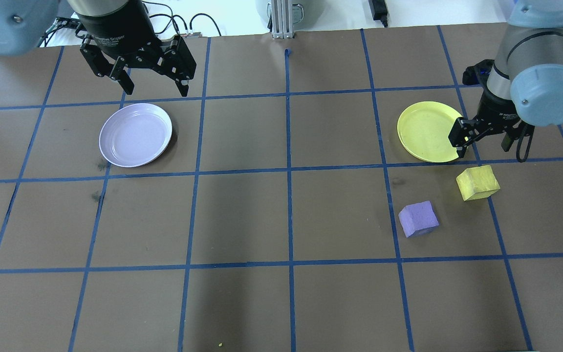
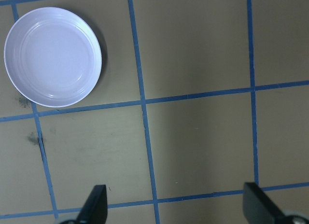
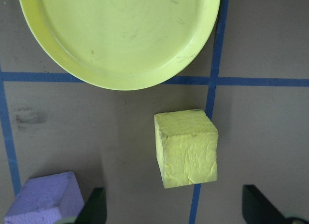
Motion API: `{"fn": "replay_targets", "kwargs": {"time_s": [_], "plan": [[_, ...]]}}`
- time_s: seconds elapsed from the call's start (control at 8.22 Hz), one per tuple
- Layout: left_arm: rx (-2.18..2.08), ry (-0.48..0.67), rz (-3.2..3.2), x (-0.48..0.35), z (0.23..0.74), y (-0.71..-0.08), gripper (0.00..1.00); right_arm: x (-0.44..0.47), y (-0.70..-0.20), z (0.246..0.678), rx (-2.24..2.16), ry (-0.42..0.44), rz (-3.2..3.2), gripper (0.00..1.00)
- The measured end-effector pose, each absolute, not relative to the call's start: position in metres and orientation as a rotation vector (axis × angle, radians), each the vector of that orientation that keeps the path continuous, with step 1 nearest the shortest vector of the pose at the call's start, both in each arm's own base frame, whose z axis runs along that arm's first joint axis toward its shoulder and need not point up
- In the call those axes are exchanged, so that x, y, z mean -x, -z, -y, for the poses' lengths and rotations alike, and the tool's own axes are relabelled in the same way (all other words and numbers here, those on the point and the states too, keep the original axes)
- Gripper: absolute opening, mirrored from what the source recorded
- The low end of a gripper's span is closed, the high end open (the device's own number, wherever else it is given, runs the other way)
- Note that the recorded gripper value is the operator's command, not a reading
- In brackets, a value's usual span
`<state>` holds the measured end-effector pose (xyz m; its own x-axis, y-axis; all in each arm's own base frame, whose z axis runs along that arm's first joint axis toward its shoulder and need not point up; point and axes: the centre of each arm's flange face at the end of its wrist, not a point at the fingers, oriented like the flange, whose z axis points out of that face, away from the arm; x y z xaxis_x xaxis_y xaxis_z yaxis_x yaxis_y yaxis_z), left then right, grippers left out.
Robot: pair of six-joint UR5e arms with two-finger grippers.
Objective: Sort blocks by color into plates
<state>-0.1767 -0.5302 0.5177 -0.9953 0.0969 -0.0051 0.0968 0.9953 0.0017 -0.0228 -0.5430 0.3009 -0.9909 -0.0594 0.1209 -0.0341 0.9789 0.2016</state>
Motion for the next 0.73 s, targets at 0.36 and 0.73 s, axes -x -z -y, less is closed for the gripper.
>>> {"fn": "replay_targets", "kwargs": {"time_s": [0.36, 0.73], "plan": [[-0.151, -0.005, -3.133, 0.177, 0.531, -0.517, 1.00, 0.032, -0.255, 0.554, -0.203, 0.429, 2.964, 1.00], [-0.143, -0.009, -3.144, 0.178, 0.532, -0.515, 1.00, 0.050, -0.224, 0.559, -0.328, 0.505, 2.970, 1.00]]}}
